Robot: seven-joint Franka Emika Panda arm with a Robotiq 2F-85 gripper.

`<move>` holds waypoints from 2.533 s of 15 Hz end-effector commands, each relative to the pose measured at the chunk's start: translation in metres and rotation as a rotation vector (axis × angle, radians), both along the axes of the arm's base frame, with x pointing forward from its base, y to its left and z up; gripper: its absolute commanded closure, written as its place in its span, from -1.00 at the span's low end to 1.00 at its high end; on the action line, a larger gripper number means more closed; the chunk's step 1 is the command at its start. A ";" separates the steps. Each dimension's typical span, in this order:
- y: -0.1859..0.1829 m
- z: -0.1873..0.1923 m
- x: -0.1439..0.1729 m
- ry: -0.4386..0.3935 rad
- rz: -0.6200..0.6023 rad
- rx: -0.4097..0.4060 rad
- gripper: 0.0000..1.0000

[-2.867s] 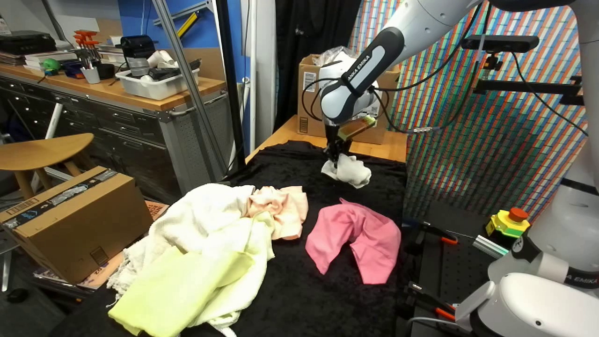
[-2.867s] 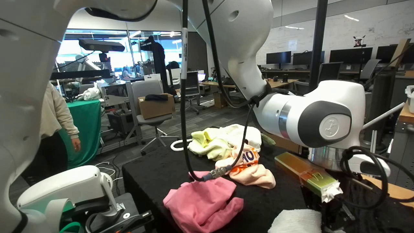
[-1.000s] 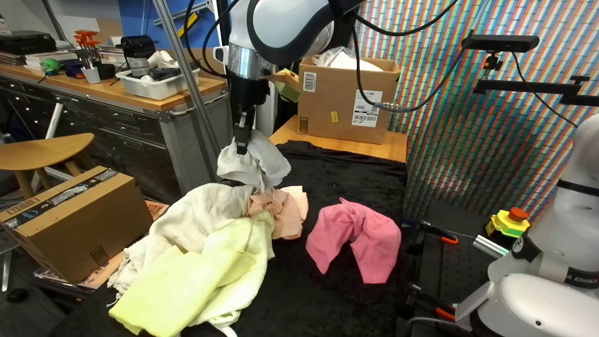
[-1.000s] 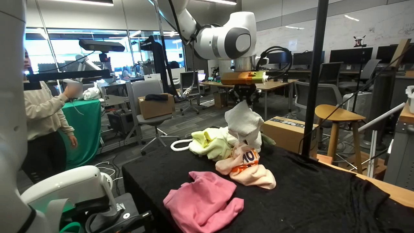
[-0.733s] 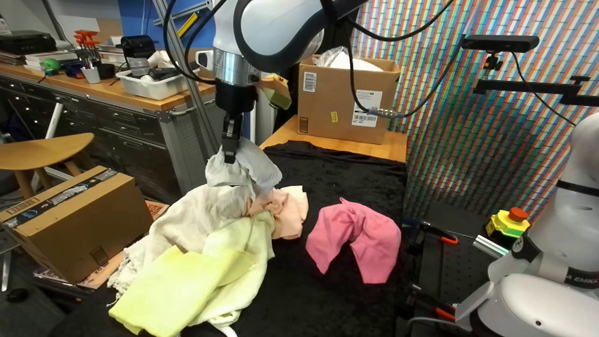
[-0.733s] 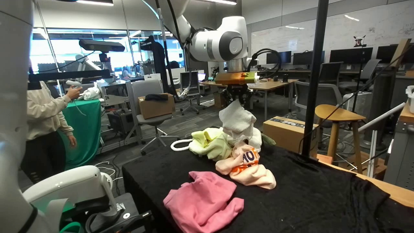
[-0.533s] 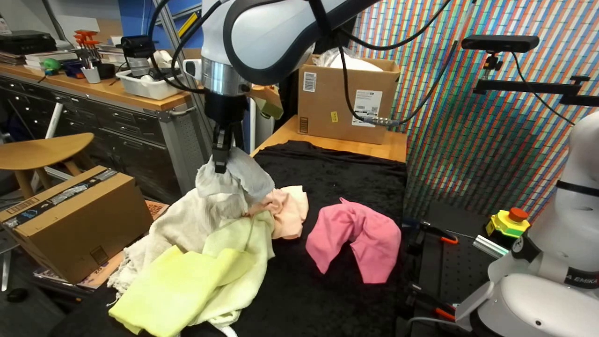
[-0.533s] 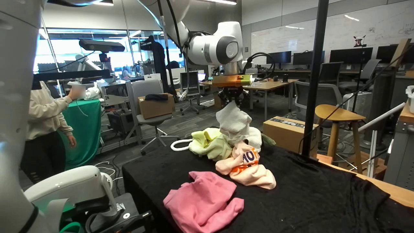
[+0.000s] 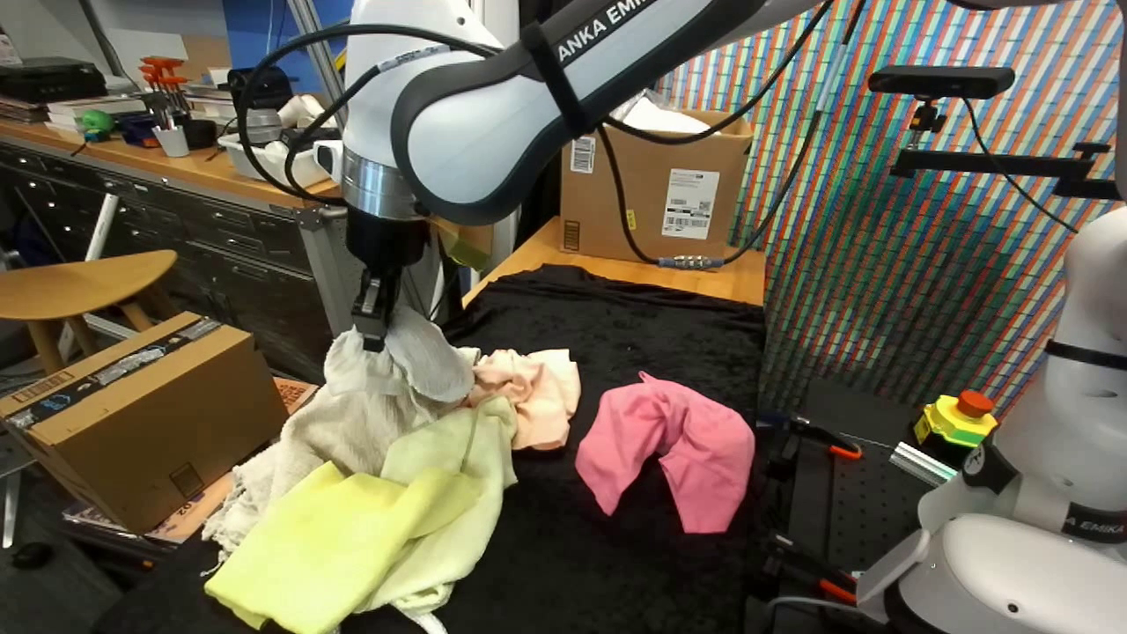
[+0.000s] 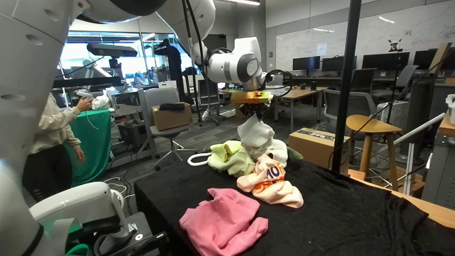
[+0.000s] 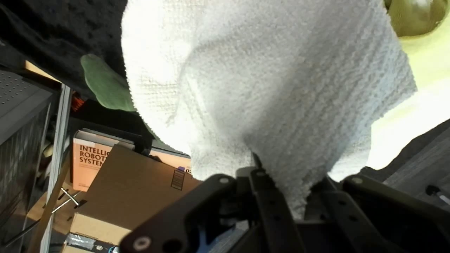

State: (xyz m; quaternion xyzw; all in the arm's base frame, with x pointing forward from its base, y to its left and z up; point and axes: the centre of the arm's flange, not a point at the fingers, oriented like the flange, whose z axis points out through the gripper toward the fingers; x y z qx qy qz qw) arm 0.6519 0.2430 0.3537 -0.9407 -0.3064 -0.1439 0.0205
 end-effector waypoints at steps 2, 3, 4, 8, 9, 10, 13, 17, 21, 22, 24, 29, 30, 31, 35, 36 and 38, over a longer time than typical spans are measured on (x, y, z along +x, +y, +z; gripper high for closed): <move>0.008 -0.001 0.015 -0.030 -0.026 0.003 0.32; 0.008 -0.003 0.016 -0.029 -0.029 0.002 0.32; 0.007 -0.002 0.016 -0.028 -0.025 -0.001 0.22; 0.002 -0.001 0.018 -0.028 -0.027 -0.010 -0.45; 0.000 -0.001 0.019 -0.028 -0.030 -0.013 -0.60; -0.003 0.000 0.020 -0.019 -0.030 -0.019 -0.78; -0.022 -0.008 0.020 0.032 -0.041 -0.075 -1.00; -0.075 -0.022 0.011 0.141 -0.084 -0.191 -1.00; -0.128 -0.028 0.002 0.223 -0.156 -0.258 -1.00; -0.141 -0.030 -0.002 0.241 -0.183 -0.271 -1.00; -0.161 -0.034 -0.011 0.288 -0.231 -0.280 -1.00; -0.196 -0.043 -0.045 0.367 -0.363 -0.231 -1.00; -0.201 -0.045 -0.055 0.380 -0.382 -0.214 -1.00; -0.206 -0.048 -0.065 0.395 -0.403 -0.197 -1.00; -0.229 -0.059 -0.114 0.459 -0.445 -0.157 -1.00; -0.235 -0.063 -0.126 0.473 -0.454 -0.149 -1.00; -0.247 -0.070 -0.150 0.488 -0.466 -0.134 -1.00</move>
